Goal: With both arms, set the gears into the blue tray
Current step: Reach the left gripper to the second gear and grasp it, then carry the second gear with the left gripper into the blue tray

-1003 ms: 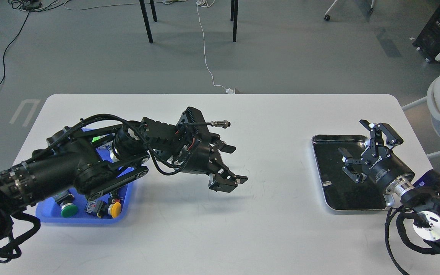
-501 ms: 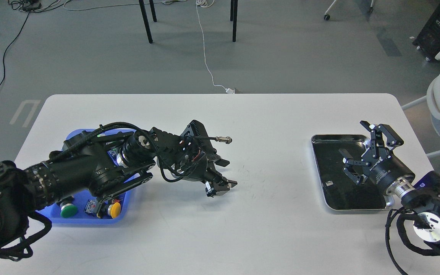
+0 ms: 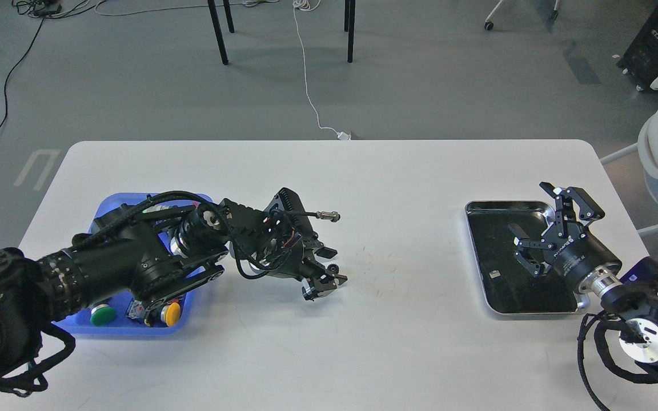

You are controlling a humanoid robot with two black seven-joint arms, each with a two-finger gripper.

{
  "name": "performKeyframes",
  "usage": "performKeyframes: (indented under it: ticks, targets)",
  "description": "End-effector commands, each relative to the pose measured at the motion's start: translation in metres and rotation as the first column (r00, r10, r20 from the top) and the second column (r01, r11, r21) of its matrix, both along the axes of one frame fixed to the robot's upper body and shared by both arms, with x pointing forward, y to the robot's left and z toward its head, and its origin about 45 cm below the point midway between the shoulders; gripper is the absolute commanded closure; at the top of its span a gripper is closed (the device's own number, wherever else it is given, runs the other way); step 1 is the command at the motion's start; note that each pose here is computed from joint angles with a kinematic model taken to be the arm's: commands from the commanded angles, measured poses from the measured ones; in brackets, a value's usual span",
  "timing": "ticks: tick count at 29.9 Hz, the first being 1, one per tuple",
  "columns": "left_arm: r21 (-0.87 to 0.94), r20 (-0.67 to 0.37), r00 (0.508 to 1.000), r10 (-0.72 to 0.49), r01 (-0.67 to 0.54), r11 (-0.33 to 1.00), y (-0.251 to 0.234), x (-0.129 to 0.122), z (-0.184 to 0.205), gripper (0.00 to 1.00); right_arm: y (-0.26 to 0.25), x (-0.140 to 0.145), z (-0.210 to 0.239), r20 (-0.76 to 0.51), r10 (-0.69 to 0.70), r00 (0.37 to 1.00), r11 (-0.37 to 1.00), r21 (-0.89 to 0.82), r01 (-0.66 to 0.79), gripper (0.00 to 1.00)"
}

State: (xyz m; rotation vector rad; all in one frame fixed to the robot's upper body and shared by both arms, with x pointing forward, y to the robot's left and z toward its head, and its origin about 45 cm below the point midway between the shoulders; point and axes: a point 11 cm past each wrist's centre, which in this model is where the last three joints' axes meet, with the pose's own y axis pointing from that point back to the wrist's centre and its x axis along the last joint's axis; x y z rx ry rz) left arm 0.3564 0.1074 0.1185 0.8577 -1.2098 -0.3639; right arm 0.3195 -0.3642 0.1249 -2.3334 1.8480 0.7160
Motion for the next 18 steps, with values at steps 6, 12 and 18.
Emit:
performKeyframes:
  ticks: [6, 12, 18]
  targets:
    - [0.013, -0.012, 1.000, 0.017, -0.016, 1.000, 0.0057, -0.0008, -0.0071, 0.51, 0.0001, -0.0001, -0.0002, 0.000, 0.001, 1.000, 1.000, 0.000, -0.001, 0.01]
    - [0.016, -0.018, 0.999, 0.027, -0.027, 1.000, 0.0085, -0.0017, -0.0112, 0.61, -0.0003, -0.0001, -0.0003, -0.001, 0.000, 1.000, 1.000, -0.001, 0.000, 0.01]
    - [0.014, -0.015, 0.999, 0.028, -0.028, 1.000, 0.0090, -0.0010, -0.0112, 0.83, -0.0003, -0.0001, -0.0003, -0.001, 0.000, 1.000, 1.000, -0.001, 0.000, 0.01]
